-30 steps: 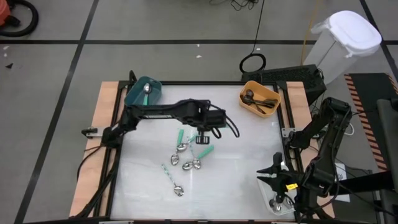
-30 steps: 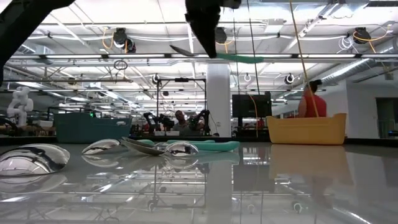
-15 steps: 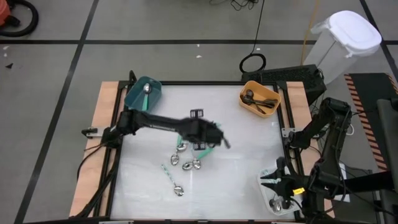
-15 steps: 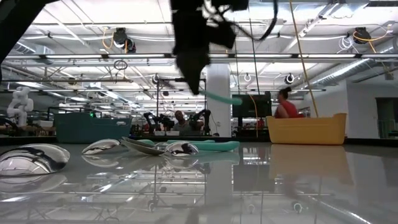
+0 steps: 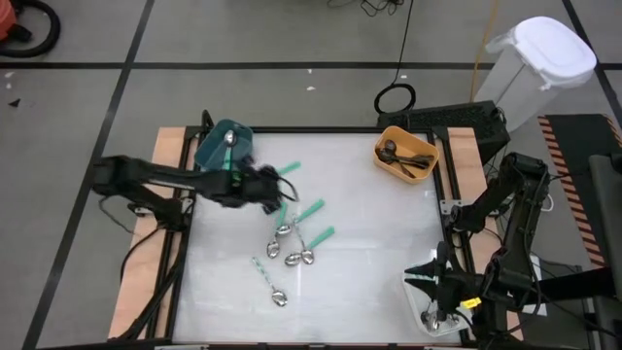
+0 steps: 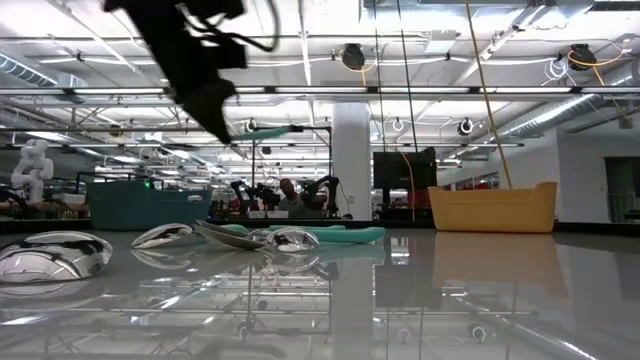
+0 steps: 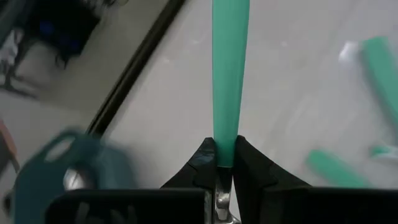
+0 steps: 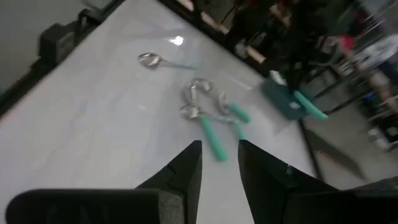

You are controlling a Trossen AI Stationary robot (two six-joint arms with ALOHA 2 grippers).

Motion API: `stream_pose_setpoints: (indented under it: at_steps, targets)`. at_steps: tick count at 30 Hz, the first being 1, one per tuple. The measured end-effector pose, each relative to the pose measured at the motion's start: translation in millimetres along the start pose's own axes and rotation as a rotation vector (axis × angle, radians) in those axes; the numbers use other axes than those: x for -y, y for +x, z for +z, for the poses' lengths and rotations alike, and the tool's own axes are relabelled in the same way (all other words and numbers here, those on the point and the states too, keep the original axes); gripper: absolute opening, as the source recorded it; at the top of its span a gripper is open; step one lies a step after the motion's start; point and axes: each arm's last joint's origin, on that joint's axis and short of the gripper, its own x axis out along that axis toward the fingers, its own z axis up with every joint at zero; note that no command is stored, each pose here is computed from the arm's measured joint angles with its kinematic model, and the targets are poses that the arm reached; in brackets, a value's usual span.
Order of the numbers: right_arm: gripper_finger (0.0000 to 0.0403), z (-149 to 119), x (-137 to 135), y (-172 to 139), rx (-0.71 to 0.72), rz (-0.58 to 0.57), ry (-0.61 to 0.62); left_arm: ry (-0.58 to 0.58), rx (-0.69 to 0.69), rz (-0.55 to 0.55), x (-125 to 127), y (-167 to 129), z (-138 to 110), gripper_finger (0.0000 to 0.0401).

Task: Sort silverware by color (type)
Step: Put the green spoon into the blue bin

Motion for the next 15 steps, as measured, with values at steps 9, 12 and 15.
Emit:
stream_pose_setpoints:
  at_steps: [9, 12, 15]
  targets:
    - [0.0098, 2, 13, 17, -0.015, -0.147, -0.109, -0.117, 0.029, 0.180, -67, -8, -14, 0.0026]
    - [0.0098, 3, 17, 25, -0.044, -0.168, -0.113, -0.149, -0.066, 0.289, -90, 5, -20, 0.0027]
    - [0.0098, 2, 20, 30, -0.079, -0.164, -0.115, -0.232, -0.151, 0.343, -113, 20, -29, 0.0030]
